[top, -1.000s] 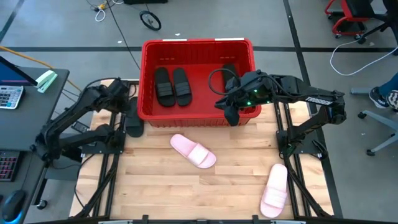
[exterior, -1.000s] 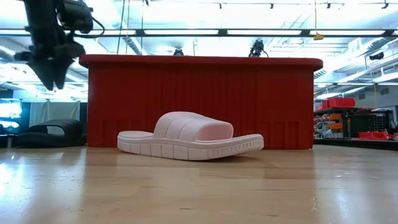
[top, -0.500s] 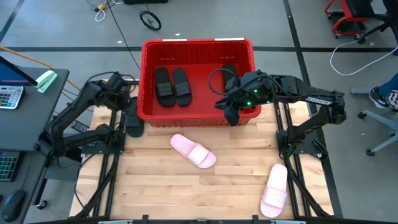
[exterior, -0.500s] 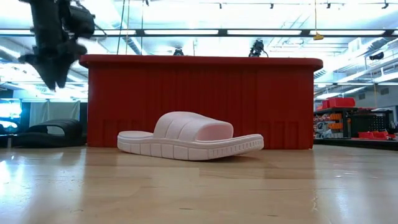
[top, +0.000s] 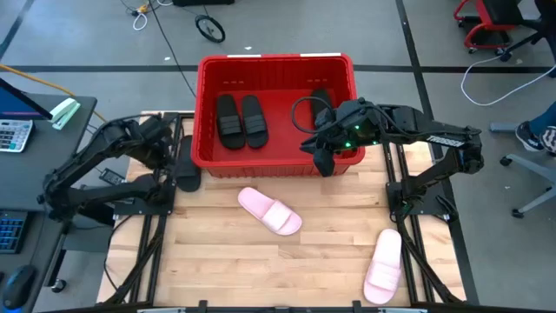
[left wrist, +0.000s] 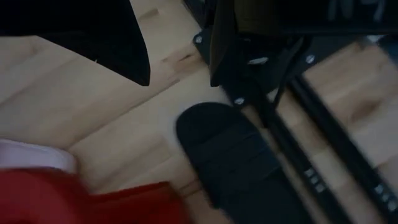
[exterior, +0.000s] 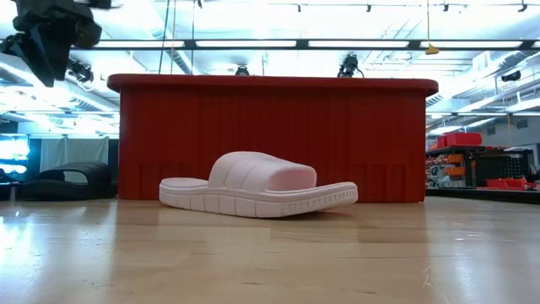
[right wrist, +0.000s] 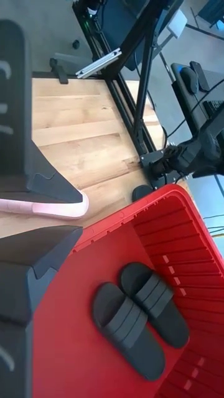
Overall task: Pick and place slides into bin
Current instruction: Put the black slide into the bin
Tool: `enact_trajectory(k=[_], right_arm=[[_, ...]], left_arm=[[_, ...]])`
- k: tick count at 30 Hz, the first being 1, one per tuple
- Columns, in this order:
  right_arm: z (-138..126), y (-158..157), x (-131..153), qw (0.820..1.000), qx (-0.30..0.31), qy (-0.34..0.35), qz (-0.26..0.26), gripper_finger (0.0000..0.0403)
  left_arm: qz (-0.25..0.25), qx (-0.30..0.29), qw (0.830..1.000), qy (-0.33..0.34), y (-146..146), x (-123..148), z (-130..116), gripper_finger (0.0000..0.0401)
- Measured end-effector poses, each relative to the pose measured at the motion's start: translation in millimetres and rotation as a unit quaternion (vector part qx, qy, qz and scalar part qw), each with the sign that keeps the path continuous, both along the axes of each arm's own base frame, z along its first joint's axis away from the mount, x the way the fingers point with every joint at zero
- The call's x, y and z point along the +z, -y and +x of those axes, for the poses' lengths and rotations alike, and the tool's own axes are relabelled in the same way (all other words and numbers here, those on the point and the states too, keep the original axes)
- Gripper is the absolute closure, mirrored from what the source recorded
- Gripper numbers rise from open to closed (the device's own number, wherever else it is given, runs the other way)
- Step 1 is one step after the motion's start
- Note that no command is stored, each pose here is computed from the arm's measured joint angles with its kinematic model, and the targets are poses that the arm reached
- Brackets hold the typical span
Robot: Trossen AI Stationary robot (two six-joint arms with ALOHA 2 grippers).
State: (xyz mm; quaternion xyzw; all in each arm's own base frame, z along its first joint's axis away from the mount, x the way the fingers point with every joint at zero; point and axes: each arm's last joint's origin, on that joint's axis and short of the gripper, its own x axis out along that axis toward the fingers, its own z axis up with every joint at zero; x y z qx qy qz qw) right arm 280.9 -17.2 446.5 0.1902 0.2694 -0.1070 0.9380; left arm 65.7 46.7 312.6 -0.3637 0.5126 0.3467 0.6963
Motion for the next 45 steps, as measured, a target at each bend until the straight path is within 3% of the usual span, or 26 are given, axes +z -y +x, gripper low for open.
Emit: enact_trajectory(k=[7,12,17,23,30,35,40,45], right_arm=[[0.0,0.0,0.0,1.000,0.001,0.000,-0.001,0.0328],[0.0,0.0,0.0,1.000,0.001,0.000,-0.001,0.0328],[0.1,0.0,-0.1,1.000,0.001,0.000,-0.001,0.0328],[0.0,0.0,0.0,1.000,0.002,0.000,-0.003,0.0328],[0.0,0.0,0.0,1.000,0.002,0.000,-0.004,0.0328],[-0.3,-0.1,-0.4,1.000,0.003,-0.003,-0.004,0.0328],[-0.9,-0.1,-1.4,1.000,0.003,-0.009,-0.003,0.0328],[-1.6,-0.2,-2.4,1.000,0.003,-0.016,-0.003,0.0328]], left_arm=[[0.029,-0.089,0.995,0.027,6.4,1.5,19.7,0.0229],[0.015,-0.166,0.986,0.008,17.7,-1.7,30.9,0.0229],[0.000,-0.259,0.966,-0.022,35.9,-6.5,43.5,0.0230],[0.053,-0.349,0.933,-0.067,61.2,-18.7,74.7,0.0230],[0.171,-0.317,0.912,-0.196,81.6,-42.0,97.8,0.0230],[0.180,-0.318,0.904,-0.223,96.4,-56.7,111.1,0.0230],[0.187,-0.285,0.909,-0.240,112.7,-73.6,122.2,0.0230],[0.183,-0.298,0.906,-0.240,133.0,-92.8,133.5,0.0230]])
